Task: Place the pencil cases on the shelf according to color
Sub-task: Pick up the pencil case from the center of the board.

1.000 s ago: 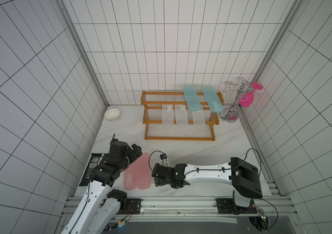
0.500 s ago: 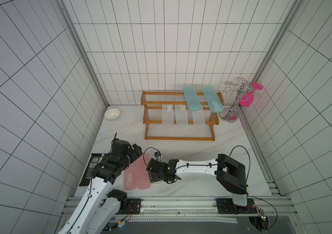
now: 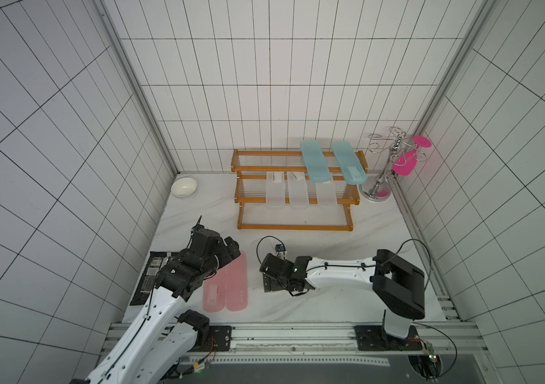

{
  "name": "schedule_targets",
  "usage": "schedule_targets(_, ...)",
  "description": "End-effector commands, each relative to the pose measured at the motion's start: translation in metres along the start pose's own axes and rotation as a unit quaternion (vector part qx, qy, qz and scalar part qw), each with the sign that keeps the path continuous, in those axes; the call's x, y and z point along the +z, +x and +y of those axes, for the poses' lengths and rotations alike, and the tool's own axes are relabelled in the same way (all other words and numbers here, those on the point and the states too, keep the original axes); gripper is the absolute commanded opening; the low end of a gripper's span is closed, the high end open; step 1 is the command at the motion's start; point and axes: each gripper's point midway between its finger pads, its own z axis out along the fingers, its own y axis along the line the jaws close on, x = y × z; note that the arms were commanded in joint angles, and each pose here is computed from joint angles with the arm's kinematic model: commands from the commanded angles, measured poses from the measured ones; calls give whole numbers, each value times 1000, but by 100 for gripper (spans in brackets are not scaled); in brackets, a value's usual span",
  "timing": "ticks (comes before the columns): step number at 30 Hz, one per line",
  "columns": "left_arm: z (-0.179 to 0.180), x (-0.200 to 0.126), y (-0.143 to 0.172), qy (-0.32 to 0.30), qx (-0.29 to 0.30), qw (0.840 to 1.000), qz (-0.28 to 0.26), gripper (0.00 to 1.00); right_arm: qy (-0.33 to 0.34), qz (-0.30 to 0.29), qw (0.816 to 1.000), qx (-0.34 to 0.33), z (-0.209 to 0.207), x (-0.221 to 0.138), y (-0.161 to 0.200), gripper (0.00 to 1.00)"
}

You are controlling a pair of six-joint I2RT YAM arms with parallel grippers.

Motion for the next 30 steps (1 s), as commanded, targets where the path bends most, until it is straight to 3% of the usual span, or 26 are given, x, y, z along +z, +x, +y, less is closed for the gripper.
schedule_targets(1, -9, -5, -13, -3, 5, 1000, -30, 98, 20, -12, 999, -24, -23, -12, 2, 95)
schedule_targets(11, -3, -17, -22, -5, -1, 997, -72, 98, -26, -50, 994, -92, -12, -44, 0, 97)
schedule_targets(30, 5, -30, -24, -2, 19, 995, -97, 98, 27, -16, 990, -135, 13, 3, 4, 97)
